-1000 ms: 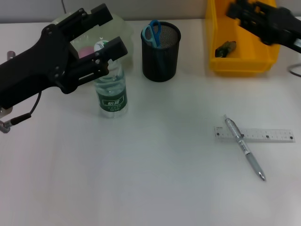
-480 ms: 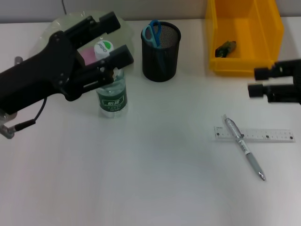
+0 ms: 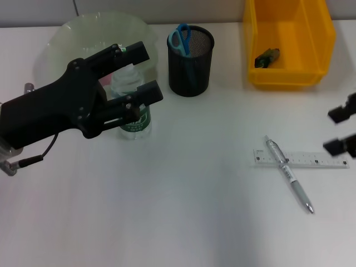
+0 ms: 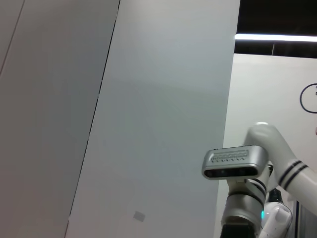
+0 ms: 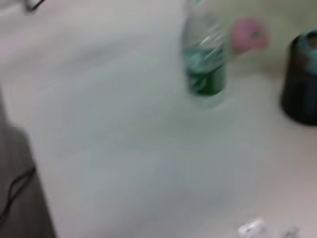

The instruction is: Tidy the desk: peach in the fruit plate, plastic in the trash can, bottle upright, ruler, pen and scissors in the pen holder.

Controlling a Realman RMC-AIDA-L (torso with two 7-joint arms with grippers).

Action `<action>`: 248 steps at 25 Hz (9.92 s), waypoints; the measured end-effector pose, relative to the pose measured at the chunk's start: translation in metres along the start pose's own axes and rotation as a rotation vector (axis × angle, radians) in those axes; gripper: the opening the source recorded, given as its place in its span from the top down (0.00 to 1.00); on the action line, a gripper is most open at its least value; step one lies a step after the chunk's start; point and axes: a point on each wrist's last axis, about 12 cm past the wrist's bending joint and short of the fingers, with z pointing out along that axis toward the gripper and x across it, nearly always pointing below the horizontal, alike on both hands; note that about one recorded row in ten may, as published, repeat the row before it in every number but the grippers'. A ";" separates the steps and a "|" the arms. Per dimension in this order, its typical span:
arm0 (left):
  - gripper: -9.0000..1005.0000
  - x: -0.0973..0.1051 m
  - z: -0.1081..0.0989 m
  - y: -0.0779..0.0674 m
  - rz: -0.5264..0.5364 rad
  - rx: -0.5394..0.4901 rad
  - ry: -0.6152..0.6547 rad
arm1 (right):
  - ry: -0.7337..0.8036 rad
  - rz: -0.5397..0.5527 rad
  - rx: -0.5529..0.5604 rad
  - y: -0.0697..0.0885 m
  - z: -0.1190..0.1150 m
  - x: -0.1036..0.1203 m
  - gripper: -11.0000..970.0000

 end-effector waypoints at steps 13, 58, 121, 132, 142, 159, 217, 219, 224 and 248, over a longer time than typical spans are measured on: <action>0.22 0.007 0.005 -0.001 -0.004 0.021 0.050 | 0.309 -0.235 0.014 -0.010 0.049 -0.018 0.29; 0.22 0.021 0.010 0.000 -0.035 0.006 0.060 | 0.441 -0.595 0.049 -0.043 0.142 -0.003 0.29; 0.22 0.021 0.007 -0.003 -0.037 0.010 0.057 | 0.195 -0.491 0.148 -0.024 0.118 -0.002 0.60; 0.22 0.020 0.008 -0.002 -0.032 0.016 0.062 | 0.047 -0.401 0.181 -0.024 0.100 0.006 0.60; 0.22 0.020 0.008 -0.001 -0.031 0.015 0.063 | -0.405 -0.207 0.261 -0.042 0.077 -0.002 0.59; 0.22 0.017 0.011 0.003 -0.003 0.012 0.059 | -0.910 0.006 0.352 -0.090 0.130 -0.056 0.59; 0.22 0.012 0.017 0.012 0.032 -0.009 0.069 | -0.784 0.073 0.316 -0.081 0.204 -0.045 0.58; 0.22 0.012 0.017 0.012 0.032 -0.008 0.069 | -0.784 0.075 0.317 -0.080 0.205 -0.044 0.58; 0.22 0.012 0.017 0.012 0.032 -0.008 0.068 | -0.783 0.077 0.318 -0.080 0.205 -0.043 0.58; 0.22 0.010 0.017 0.013 0.039 -0.007 0.063 | -0.892 0.094 0.291 -0.080 0.156 -0.019 0.48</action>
